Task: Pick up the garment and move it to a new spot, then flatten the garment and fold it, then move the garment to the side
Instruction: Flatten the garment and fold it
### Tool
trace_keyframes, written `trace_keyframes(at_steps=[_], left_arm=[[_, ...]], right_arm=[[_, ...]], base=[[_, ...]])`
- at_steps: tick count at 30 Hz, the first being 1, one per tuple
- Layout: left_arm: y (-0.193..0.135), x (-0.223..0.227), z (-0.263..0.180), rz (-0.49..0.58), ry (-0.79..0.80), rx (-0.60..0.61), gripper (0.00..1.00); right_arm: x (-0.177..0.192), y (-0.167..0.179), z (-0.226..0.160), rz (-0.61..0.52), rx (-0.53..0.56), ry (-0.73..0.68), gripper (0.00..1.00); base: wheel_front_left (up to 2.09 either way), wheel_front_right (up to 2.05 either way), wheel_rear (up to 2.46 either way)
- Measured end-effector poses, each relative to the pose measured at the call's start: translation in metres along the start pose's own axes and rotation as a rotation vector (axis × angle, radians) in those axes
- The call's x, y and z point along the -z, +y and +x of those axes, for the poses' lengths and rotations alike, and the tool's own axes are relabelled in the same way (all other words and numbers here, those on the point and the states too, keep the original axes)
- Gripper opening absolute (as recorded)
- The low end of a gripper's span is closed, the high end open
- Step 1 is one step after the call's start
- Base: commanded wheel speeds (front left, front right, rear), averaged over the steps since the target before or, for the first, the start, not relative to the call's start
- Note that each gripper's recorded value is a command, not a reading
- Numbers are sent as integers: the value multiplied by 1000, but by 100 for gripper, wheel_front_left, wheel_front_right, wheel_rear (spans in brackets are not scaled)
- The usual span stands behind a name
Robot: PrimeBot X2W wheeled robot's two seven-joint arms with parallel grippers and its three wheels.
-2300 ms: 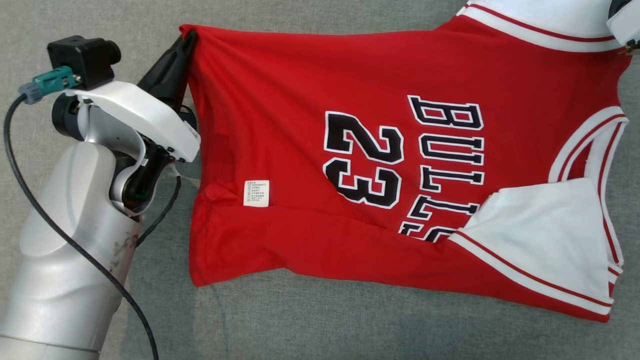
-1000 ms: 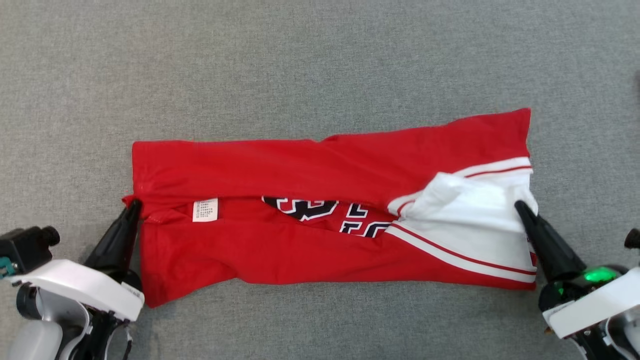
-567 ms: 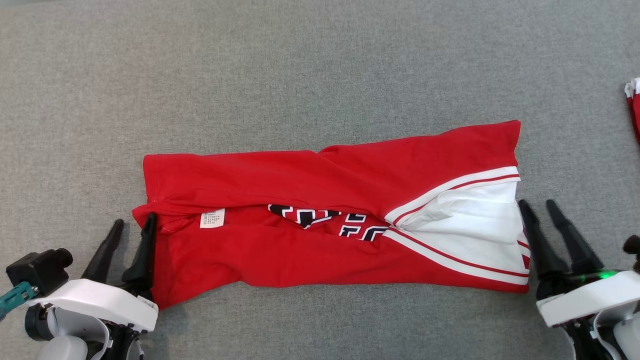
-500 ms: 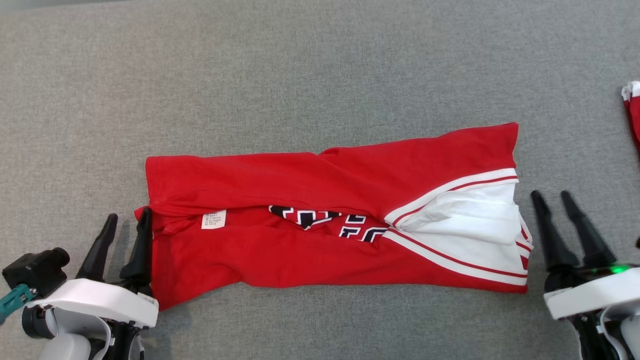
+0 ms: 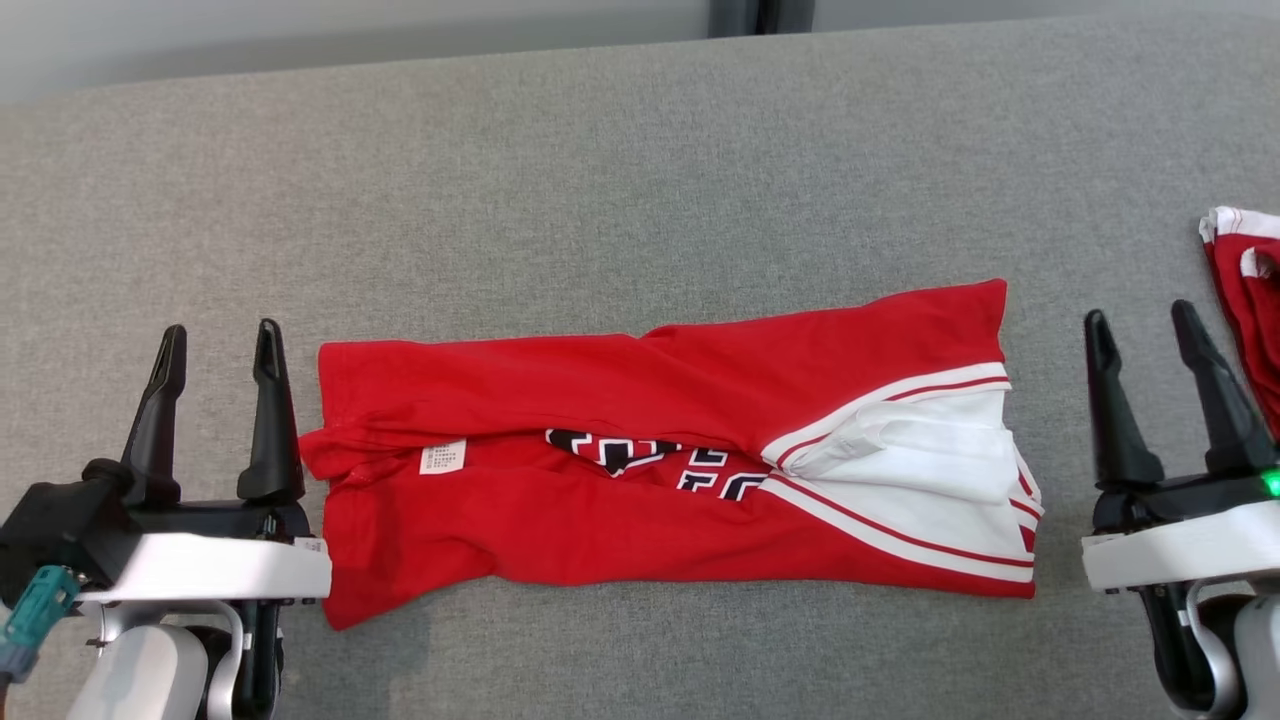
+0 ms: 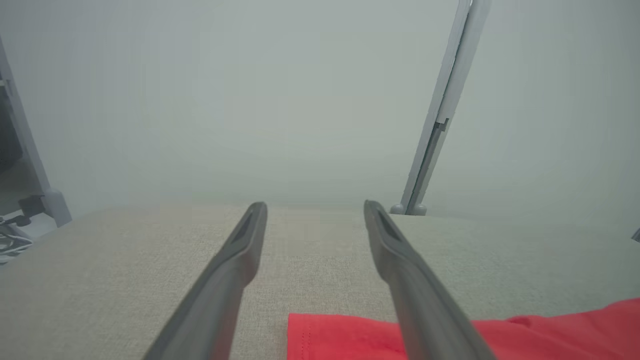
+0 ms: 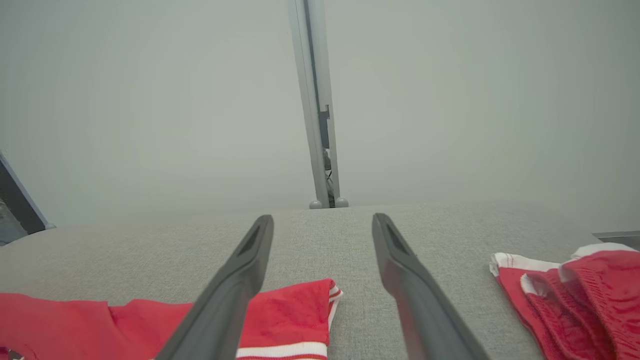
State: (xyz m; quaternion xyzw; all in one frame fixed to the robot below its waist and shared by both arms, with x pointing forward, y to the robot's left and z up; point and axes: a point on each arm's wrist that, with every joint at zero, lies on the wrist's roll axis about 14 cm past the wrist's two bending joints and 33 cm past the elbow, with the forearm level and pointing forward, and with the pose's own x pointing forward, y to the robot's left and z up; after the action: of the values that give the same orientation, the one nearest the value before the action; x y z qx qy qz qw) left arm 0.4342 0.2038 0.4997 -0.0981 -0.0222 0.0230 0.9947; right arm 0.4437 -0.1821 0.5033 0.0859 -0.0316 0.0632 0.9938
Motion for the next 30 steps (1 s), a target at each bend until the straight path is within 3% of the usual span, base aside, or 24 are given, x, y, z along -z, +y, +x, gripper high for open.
trace_keyframes(at_steps=[4,16,23,26,30], left_arm=[[2,-2,-10,64,-7,1,100],[1,-3,-24,96,-6,20,100],[1,1,-24,96,4,18,100],[5,4,-25,94,12,7,100],[5,5,-23,96,13,5,100]], right_arm=[[5,7,-6,-10,-8,30,100],[14,16,-12,6,-19,69,100],[21,-2,-13,2,27,98,100],[42,-27,-18,-1,91,176,100],[72,-18,-21,27,72,269,100]], base=[[0,0,0],[0,0,0],[0,0,0],[0,0,0],[0,0,0]])
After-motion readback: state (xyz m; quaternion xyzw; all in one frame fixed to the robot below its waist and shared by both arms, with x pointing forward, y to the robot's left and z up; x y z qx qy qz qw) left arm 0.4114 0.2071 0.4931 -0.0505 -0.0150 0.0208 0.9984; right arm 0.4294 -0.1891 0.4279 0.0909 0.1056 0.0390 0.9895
